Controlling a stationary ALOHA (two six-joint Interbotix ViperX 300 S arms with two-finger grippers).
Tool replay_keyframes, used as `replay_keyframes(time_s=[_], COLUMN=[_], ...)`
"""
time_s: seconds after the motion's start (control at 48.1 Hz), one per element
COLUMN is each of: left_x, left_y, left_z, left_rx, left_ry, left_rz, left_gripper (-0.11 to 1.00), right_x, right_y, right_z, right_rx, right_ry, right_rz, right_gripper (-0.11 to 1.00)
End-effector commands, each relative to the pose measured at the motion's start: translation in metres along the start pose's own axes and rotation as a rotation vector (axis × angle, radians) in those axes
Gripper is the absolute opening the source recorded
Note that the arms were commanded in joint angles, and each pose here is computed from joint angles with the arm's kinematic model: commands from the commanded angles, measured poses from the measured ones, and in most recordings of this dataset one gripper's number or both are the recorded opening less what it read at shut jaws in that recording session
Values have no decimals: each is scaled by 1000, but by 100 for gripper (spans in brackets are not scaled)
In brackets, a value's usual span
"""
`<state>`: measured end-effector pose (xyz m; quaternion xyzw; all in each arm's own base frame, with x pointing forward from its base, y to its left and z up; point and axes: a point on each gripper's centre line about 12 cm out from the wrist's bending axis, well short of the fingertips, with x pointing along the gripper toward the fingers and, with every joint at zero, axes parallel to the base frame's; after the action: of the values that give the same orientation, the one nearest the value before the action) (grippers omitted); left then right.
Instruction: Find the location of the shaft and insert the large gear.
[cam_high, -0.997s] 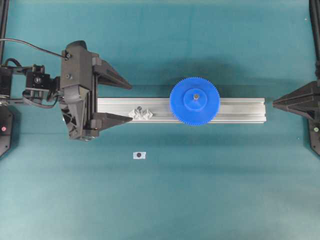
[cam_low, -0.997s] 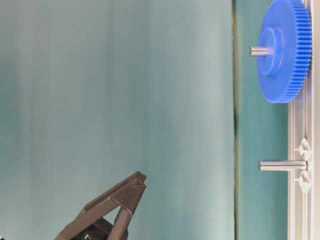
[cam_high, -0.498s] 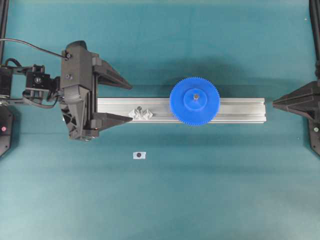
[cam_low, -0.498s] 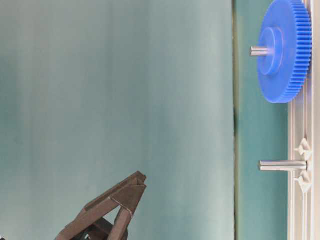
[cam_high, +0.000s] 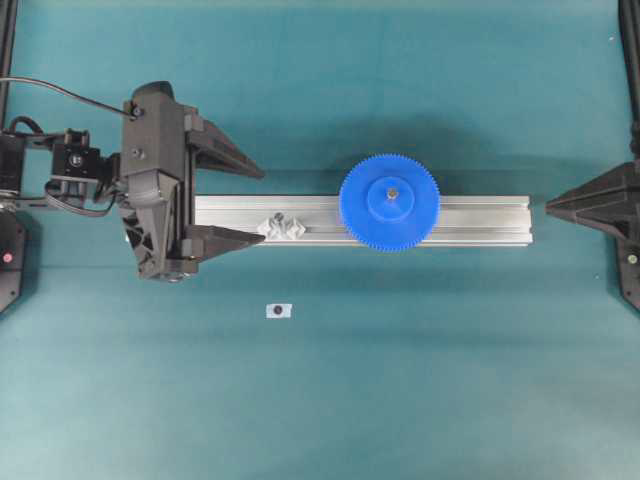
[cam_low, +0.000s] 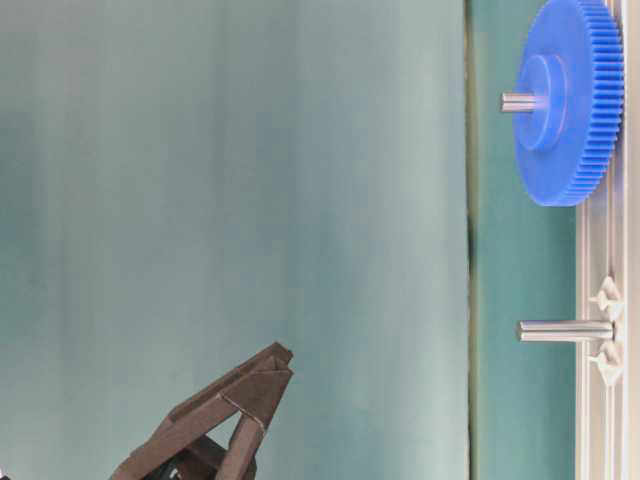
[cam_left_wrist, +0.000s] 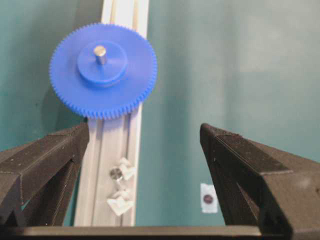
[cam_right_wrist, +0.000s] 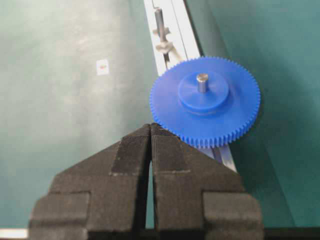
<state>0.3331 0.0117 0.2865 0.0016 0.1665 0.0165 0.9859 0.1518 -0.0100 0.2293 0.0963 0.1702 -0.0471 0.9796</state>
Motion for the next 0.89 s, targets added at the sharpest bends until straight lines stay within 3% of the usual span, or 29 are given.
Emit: replay_keyframes(time_s=[0.0,0.872], left_x=[-2,2], left_y=[0,0], left_z=[7,5], left_rx=[5,2], left_ry=[-25,-17], left_rz=[0,-2], left_gripper=[91,91], right_x=[0,0], right_y=[1,1], right_z=[5,5], right_rx=[7,4], right_ry=[-12,-16], right_rz=[0,0], right_gripper=[3,3])
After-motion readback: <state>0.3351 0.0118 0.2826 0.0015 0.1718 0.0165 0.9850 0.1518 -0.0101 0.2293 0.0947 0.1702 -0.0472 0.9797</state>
